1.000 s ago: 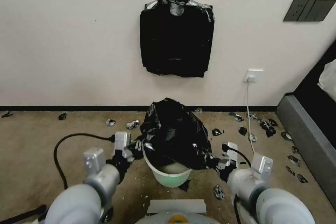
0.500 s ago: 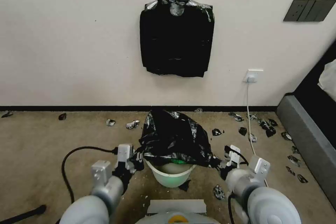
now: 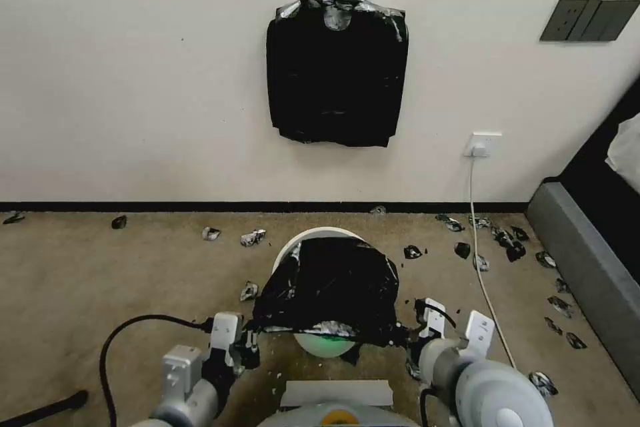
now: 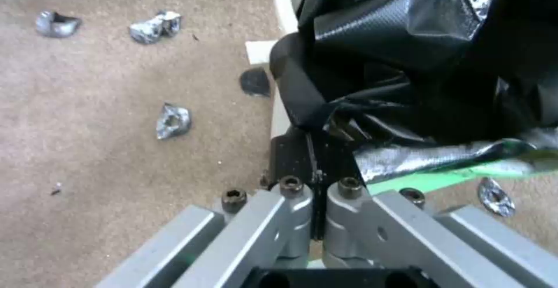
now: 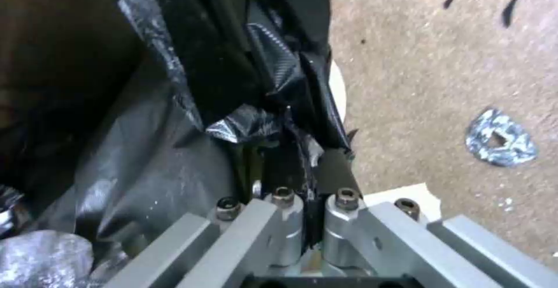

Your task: Place a trash bag onto the trash bin.

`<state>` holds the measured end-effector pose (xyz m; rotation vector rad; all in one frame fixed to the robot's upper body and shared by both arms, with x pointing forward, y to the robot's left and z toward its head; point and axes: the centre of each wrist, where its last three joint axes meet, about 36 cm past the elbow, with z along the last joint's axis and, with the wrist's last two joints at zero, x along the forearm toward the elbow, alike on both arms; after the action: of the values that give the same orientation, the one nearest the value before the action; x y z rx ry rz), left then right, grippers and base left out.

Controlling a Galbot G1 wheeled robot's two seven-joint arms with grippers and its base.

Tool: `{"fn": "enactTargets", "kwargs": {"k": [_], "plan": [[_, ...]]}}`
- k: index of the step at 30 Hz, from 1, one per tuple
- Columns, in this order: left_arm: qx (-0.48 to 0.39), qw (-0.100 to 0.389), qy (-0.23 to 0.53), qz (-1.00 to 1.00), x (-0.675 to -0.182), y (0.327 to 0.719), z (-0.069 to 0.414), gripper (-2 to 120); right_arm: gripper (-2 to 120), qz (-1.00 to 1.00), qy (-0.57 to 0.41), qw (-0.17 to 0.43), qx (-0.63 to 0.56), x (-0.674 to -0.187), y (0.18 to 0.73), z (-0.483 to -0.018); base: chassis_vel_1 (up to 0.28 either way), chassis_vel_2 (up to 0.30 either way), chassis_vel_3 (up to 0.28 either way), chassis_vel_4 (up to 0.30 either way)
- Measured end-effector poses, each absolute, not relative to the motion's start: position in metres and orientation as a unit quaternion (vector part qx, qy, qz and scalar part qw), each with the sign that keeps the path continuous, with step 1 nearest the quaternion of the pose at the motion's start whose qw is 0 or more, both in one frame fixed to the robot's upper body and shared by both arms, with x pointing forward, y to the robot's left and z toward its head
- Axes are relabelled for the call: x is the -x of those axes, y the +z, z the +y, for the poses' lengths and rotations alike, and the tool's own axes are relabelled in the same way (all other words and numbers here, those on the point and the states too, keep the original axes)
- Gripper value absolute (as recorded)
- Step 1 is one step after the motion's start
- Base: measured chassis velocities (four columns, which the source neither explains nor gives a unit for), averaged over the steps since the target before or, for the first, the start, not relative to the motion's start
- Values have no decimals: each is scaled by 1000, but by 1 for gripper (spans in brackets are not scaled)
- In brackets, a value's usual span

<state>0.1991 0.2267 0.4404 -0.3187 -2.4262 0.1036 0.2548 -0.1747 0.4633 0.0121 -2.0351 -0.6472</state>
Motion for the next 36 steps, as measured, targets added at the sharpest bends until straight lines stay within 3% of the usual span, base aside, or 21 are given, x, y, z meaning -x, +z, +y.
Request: {"fn": "enactTargets", "kwargs": {"k": [12,33,36], "plan": [[129,380,20,-916,-197,429,228,0,0,-823,-205,528,-30,-274,452,-192,0,0,0,0],[113,361,24,-925,-232,406,232,0,0,-850,-175,493,-60,-287,417,-192,0,0,0,0],[111,359,26,-926,-231,409,232,7,0,-854,-180,484,-59,-284,421,-193,0,0,0,0]]}}
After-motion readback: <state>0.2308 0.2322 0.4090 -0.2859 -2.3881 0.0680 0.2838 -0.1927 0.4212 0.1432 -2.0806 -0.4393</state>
